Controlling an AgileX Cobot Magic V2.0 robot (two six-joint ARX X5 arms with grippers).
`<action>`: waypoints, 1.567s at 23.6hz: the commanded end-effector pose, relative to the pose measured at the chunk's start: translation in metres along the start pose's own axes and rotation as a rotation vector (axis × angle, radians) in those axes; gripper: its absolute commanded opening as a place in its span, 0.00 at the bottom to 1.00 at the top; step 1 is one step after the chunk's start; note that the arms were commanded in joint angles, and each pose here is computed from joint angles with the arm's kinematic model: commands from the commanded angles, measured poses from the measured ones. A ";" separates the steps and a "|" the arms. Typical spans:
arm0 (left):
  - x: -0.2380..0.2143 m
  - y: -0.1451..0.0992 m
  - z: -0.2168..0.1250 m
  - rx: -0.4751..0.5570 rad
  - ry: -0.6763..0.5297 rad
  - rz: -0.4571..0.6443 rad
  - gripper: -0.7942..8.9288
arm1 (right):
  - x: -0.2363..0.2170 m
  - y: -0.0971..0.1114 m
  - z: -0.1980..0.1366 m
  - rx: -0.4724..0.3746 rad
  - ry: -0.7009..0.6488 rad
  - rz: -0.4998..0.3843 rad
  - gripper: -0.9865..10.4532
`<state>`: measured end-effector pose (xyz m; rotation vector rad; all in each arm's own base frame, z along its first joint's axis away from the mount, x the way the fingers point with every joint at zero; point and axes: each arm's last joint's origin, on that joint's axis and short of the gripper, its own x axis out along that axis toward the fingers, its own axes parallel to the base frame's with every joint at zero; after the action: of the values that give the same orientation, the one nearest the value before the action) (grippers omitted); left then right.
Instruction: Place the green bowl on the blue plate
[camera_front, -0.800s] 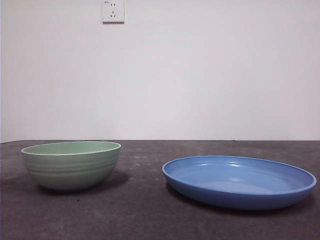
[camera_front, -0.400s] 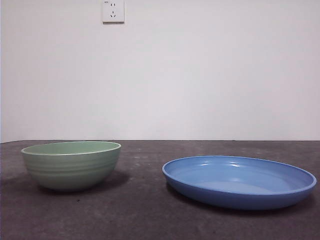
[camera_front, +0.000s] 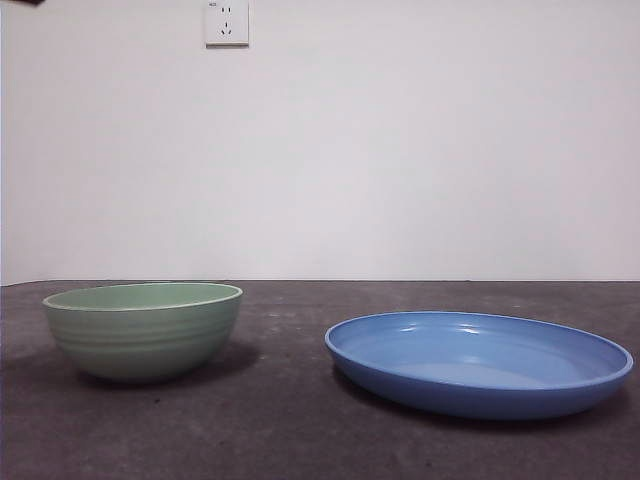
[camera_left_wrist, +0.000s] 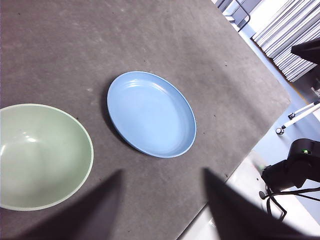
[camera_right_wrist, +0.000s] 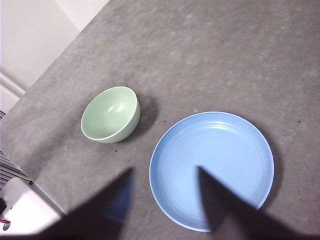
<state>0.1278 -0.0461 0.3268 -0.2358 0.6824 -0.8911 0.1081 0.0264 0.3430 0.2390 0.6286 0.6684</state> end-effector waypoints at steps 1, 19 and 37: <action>-0.001 -0.002 0.005 0.034 -0.009 -0.011 0.58 | -0.002 0.002 0.004 -0.022 -0.011 0.005 0.49; 0.000 0.003 0.005 0.027 -0.008 0.114 0.70 | -0.002 0.002 0.003 -0.012 -0.002 0.005 0.63; 0.048 0.056 0.009 -0.120 0.214 0.419 0.69 | -0.002 0.002 0.003 -0.012 -0.002 0.006 0.63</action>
<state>0.1852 -0.0476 0.2835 -0.1090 0.9568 -0.4751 0.1073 0.0264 0.3420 0.2425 0.6424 0.6673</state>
